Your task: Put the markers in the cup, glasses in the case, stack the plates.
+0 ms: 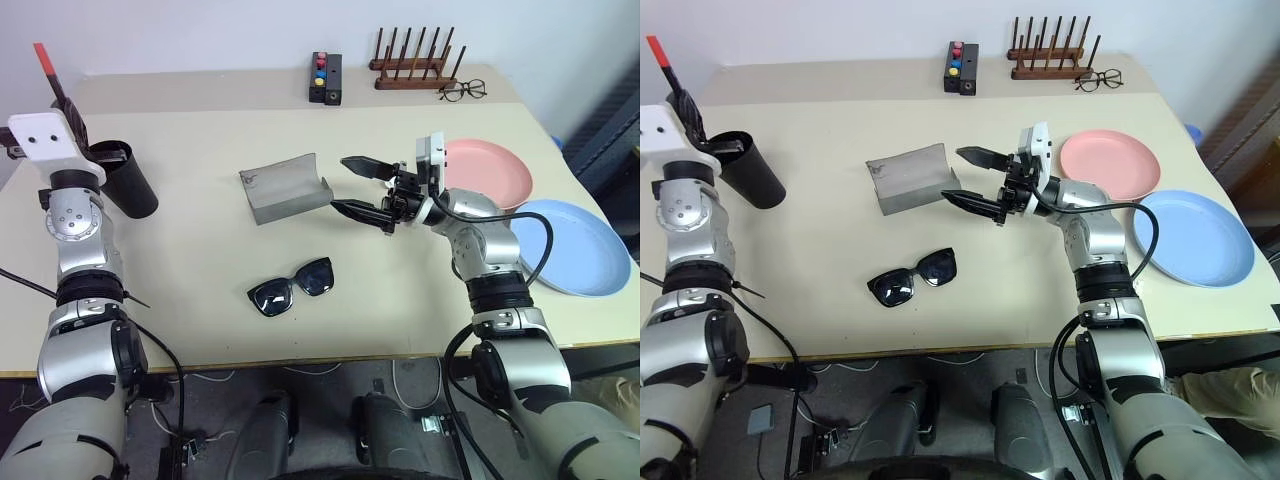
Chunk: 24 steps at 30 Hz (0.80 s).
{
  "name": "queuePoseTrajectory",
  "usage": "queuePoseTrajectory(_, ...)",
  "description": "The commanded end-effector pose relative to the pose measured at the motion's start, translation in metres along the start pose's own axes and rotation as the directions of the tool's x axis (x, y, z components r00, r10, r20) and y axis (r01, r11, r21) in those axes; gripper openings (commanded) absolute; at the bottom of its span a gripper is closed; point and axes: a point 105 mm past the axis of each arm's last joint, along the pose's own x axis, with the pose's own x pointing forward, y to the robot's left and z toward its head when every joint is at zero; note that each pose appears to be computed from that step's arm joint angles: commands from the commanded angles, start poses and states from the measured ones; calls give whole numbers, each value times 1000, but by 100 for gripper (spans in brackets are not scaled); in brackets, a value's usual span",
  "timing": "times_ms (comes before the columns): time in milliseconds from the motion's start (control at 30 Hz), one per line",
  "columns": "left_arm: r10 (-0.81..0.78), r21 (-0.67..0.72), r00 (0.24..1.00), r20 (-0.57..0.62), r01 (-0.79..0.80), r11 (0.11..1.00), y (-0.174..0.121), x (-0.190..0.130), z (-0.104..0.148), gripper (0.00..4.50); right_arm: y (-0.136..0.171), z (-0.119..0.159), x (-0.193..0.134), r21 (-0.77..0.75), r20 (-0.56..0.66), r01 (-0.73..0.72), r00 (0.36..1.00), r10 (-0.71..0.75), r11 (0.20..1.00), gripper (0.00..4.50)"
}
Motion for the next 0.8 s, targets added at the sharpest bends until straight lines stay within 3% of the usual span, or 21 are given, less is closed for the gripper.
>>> queuePoseTrajectory(33, 5, 13, 999, 37, -5, 1000, 3, 0, 7, 3, 1, 14, -3, -48, 28, -3, 1000, 4, 999, 450)
queuePoseTrajectory(733, -17, 13, 999, 27, 17, 1000, 1, -2, 4, 3, 6, 13, -1, -60, 2, -78, 997, 78, 995, 450)
queuePoseTrajectory(767, -18, 14, 999, 27, 18, 1000, 1, -2, 4, 90, 6, 13, -1, -61, 3, -79, 997, 79, 995, 450)
queuePoseTrajectory(800, -19, 16, 999, 27, 19, 1000, 1, -3, 4, 125, 7, 13, 0, -61, 5, -80, 997, 81, 995, 450)
